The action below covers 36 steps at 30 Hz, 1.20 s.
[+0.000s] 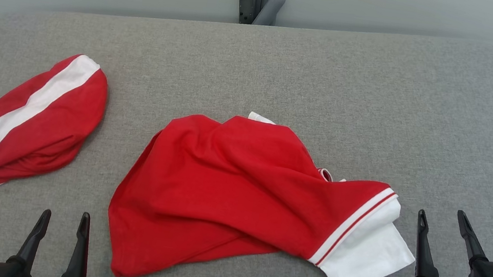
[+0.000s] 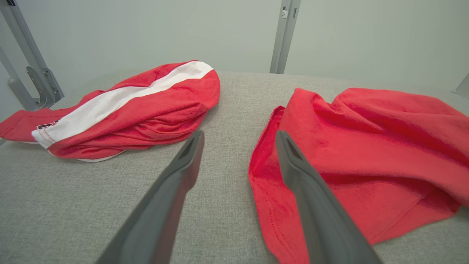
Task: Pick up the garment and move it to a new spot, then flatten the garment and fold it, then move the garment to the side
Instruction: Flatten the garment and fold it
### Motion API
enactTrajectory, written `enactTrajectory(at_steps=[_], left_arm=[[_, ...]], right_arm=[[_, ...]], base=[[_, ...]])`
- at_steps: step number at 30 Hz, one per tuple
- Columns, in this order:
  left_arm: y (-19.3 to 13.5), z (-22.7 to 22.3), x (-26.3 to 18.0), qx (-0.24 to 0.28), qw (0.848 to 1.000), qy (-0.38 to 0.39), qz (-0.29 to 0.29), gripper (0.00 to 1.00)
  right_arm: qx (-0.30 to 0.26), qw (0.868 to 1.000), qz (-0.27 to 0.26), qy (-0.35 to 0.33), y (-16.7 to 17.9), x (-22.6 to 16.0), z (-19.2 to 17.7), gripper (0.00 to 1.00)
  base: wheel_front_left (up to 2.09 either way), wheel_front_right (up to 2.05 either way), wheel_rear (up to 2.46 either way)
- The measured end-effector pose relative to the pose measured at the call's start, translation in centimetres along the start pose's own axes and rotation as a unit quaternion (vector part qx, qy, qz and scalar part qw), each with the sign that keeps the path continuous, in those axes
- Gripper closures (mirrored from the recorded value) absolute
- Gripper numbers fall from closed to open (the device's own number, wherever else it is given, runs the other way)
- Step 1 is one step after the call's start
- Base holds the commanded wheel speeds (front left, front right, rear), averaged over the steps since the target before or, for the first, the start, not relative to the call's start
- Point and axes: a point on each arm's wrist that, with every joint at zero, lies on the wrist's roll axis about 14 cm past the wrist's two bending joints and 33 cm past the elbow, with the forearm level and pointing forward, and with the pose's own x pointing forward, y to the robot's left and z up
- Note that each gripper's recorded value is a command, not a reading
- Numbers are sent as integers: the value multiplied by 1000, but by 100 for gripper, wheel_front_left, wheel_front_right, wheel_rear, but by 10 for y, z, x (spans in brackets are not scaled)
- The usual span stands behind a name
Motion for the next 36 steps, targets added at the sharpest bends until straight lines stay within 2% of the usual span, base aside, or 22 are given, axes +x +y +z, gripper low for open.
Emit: enactTrajectory(at_steps=[20, 25, 29, 31, 34, 36], left_arm=[[-1, 1, -3, -3, 1000, -4, 1, 0], [6, -13, -7, -19, 1000, 17, 16, 0], [0, -53, -23, -29, 996, 89, 4, 0], [-2, -75, -31, -36, 988, 149, -4, 0], [2, -93, -40, -31, 976, 215, -12, 0], [3, -94, -40, -41, 972, 230, -9, 0]], right_arm=[[-2, 1000, 9, -9, 6, -4, 7, 0], [18, 1000, 5, 2, 6, -7, -1, 0], [13, 998, 28, 47, 8, -12, -28, 0], [0, 996, 45, 81, 7, -11, -44, 0], [-26, 989, 65, 128, 3, -5, -60, 0], [-35, 984, 74, 159, 1, -3, -71, 0]], base=[[0, 0, 0], [0, 0, 0], [0, 0, 0], [0, 0, 0], [0, 0, 0], [0, 0, 0]])
